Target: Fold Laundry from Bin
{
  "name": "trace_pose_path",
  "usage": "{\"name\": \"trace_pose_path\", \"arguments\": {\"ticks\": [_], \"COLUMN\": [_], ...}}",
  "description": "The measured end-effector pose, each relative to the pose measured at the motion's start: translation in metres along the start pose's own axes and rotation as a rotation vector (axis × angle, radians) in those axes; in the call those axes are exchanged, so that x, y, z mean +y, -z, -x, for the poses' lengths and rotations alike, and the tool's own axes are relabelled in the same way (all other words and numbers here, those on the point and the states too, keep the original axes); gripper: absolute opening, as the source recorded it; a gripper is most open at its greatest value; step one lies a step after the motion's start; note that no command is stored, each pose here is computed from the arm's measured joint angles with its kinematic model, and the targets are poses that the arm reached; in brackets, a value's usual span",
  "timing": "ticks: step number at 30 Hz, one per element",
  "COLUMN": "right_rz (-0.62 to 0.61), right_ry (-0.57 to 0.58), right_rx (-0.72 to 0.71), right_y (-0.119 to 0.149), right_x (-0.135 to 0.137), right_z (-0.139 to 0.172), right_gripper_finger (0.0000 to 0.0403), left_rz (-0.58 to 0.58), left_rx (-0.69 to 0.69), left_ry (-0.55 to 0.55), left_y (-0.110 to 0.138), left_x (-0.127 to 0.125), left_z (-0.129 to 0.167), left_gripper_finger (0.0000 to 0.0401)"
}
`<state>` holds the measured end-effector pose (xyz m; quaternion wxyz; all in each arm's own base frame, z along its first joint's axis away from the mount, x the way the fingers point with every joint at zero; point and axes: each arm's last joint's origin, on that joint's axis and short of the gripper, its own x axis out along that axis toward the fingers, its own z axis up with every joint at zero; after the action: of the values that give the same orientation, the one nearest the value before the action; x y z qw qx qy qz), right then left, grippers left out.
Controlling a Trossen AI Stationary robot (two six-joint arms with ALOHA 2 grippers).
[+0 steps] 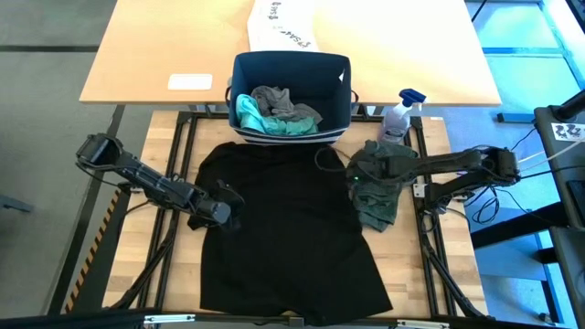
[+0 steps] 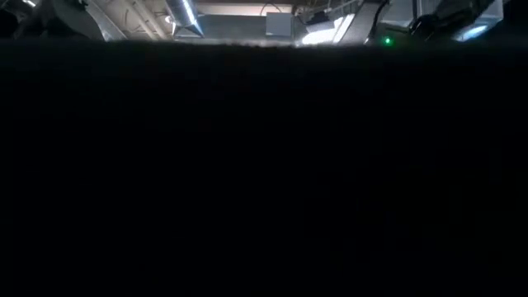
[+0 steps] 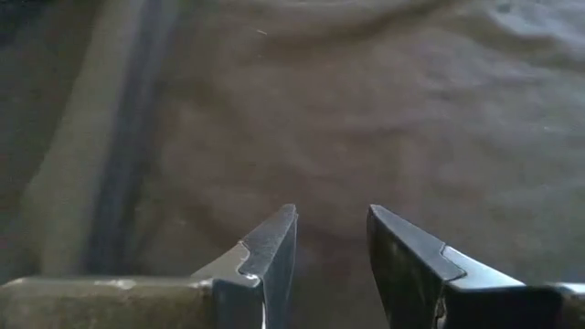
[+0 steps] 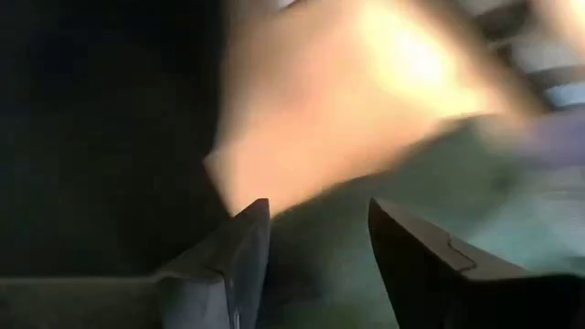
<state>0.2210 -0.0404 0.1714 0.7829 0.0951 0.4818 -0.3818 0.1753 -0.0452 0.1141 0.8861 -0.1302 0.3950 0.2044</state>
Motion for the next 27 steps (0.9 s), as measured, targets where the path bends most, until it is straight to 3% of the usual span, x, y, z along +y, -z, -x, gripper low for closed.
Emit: {"name": "trace_pose_path", "arguments": {"ticks": [3, 6, 8, 10, 16, 17, 23, 27], "right_rz": [0.06, 0.162, 0.256, 0.324, 0.288, 0.28, 0.194, 0.151], "right_ry": [-0.297, -0.606, -0.714, -0.675, -0.058, -0.014, -0.221, -0.267], "right_rx": [0.007, -0.079, -0.13, -0.145, -0.188, -0.184, -0.015, 0.019], "right_y": [-0.002, -0.004, -0.002, 0.0, -0.014, -0.016, -0.02, -0.02], "right_x": [0.021, 0.05, 0.062, 0.065, 0.033, 0.029, 0.009, -0.006], "right_z": [0.005, 0.023, 0.034, 0.041, 0.06, 0.058, 0.017, -0.004], "right_gripper_finger": [0.0188, 0.0188, 0.0188, 0.0188, 0.0188, 0.0188, 0.0188, 0.0188], "left_rz": [-0.003, -0.007, -0.007, -0.007, -0.007, -0.007, -0.01, -0.043], "left_rx": [-0.005, -0.012, -0.024, -0.031, -0.035, -0.036, -0.042, -0.042], "left_ry": [0.004, -0.002, -0.016, -0.024, -0.029, -0.03, -0.036, -0.036], "left_y": [0.001, 0.001, 0.0, 0.0, 0.0, 0.0, -0.001, -0.001], "left_x": [-0.001, -0.002, -0.001, -0.001, -0.001, -0.001, -0.001, -0.001], "left_z": [0.001, 0.001, 0.001, 0.001, 0.001, 0.001, 0.001, 0.001], "left_gripper_finger": [0.0131, 0.0131, 0.0131, 0.0131, 0.0131, 0.0131, 0.0131, 0.0131]}}
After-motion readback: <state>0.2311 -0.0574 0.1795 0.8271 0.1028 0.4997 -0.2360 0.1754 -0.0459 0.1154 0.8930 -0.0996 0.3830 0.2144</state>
